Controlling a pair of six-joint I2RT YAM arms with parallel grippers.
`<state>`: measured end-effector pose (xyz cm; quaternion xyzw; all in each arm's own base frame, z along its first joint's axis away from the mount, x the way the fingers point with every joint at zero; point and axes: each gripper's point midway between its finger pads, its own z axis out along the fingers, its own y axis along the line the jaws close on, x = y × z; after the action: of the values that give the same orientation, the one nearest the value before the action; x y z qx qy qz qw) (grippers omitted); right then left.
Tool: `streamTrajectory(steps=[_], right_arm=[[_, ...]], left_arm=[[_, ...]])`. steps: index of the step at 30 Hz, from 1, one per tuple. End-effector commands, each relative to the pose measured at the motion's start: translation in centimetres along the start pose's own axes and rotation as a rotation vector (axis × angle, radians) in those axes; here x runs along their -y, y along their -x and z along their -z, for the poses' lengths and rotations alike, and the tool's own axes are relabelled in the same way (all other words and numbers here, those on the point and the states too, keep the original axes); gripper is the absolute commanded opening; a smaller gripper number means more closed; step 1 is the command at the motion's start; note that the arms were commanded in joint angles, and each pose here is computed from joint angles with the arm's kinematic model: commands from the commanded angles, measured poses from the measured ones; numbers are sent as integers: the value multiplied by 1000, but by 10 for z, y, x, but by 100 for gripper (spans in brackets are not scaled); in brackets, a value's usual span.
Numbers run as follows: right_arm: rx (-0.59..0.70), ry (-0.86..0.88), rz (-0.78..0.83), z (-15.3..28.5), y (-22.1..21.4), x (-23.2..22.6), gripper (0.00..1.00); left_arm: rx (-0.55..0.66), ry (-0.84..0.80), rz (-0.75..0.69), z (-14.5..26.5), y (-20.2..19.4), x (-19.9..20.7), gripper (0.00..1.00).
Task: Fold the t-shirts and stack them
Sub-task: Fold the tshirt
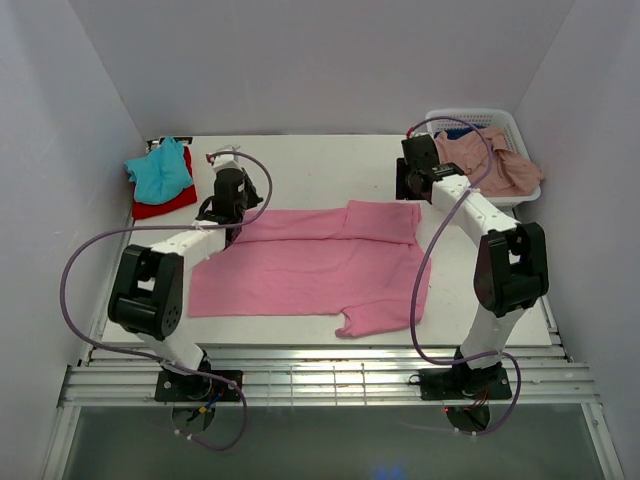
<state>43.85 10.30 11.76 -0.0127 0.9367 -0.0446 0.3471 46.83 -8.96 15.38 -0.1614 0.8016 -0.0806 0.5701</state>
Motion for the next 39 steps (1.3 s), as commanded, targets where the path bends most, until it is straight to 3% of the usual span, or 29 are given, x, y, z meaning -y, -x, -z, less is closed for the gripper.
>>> streamTrajectory(steps=[1,6,14,21,39], right_arm=[[179,72,-3,21,65,-15,52],[152,131,2,-14,73,-34,50],[105,260,23,-58,75,-67,50],[43,398,25,-73,57,-95,49],[-59,442,26,-96,12,-104,49]], left_arm=[[-94,-271,38,-11,-15,63,0],[-230,-543,55,-8,-51,133,0],[-314,-748,20,15,-86,210,0],[-372,-770,21,23,-113,226,0],[-484,-668,-8,9,-168,215,0]])
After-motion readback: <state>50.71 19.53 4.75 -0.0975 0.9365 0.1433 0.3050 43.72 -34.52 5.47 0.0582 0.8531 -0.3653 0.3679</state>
